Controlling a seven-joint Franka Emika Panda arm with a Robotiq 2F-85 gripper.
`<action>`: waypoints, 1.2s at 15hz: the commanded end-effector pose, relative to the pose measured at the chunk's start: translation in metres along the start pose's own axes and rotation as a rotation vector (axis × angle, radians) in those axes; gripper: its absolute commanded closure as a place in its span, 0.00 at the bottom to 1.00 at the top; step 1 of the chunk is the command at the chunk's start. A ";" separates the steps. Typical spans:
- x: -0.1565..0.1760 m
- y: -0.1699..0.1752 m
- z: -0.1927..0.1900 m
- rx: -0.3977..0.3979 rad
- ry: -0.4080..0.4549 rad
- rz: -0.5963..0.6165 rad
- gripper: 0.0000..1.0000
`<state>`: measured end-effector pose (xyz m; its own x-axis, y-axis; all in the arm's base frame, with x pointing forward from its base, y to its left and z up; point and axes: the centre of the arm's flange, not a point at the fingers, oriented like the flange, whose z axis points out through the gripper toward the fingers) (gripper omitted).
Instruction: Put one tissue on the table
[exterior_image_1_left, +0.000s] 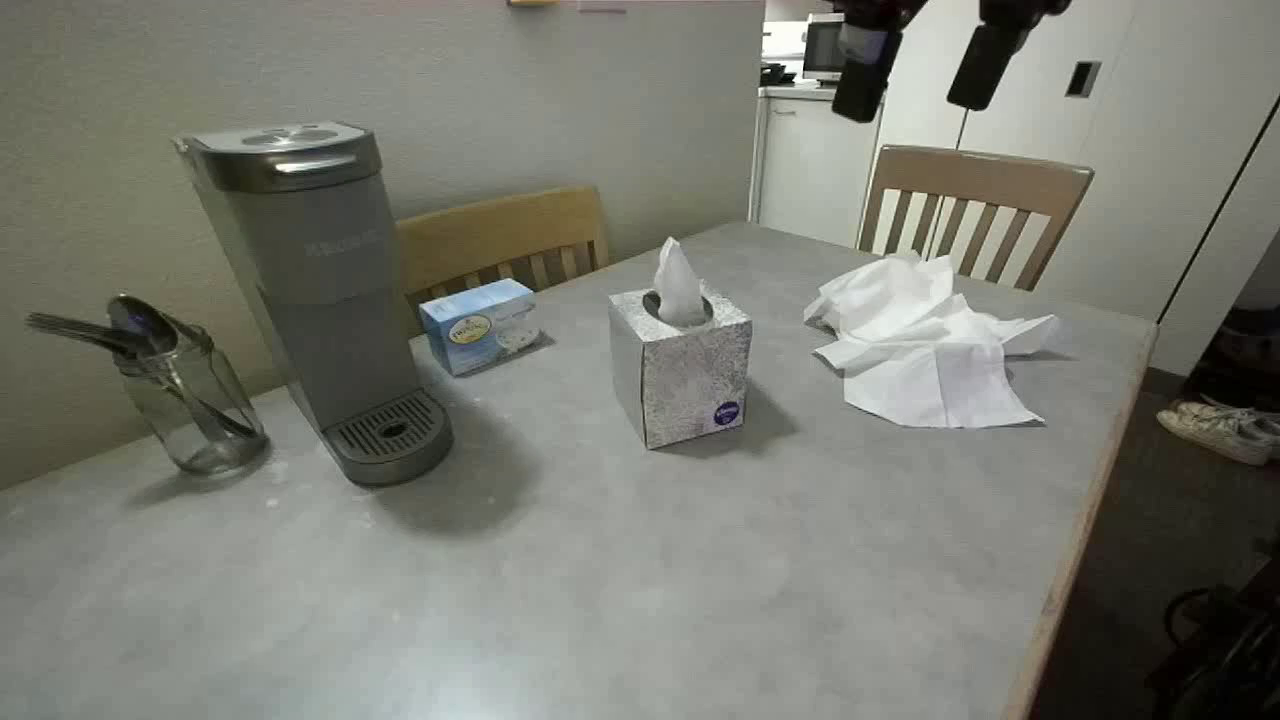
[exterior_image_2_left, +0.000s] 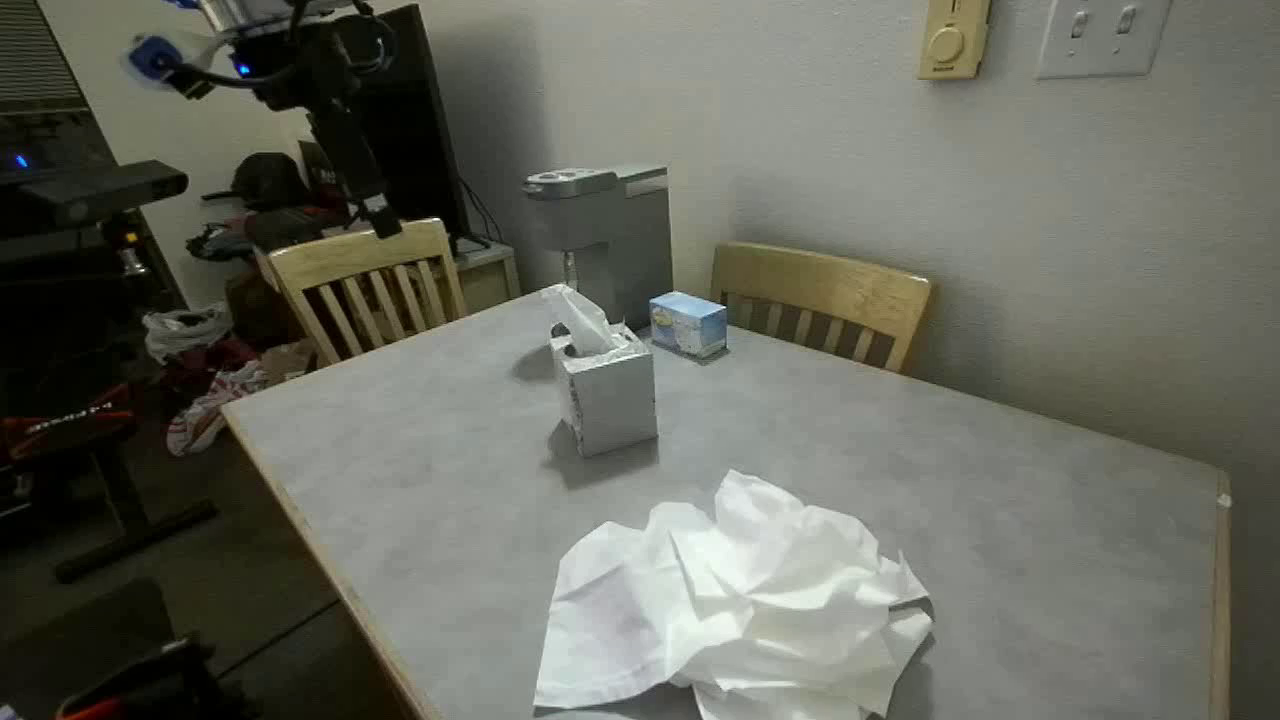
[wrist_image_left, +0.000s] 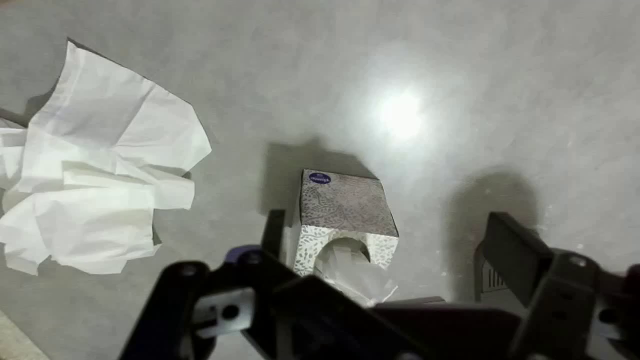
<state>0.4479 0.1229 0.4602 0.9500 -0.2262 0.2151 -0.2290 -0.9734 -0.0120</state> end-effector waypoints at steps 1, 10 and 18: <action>0.000 0.000 0.000 0.000 0.000 0.000 0.00; 0.039 -0.009 0.007 -0.040 0.130 -0.041 0.00; 0.109 -0.031 0.028 -0.086 0.259 -0.123 0.00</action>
<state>0.5249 0.1226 0.4645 0.8957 -0.1031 0.4325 -0.1564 -0.9836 0.0896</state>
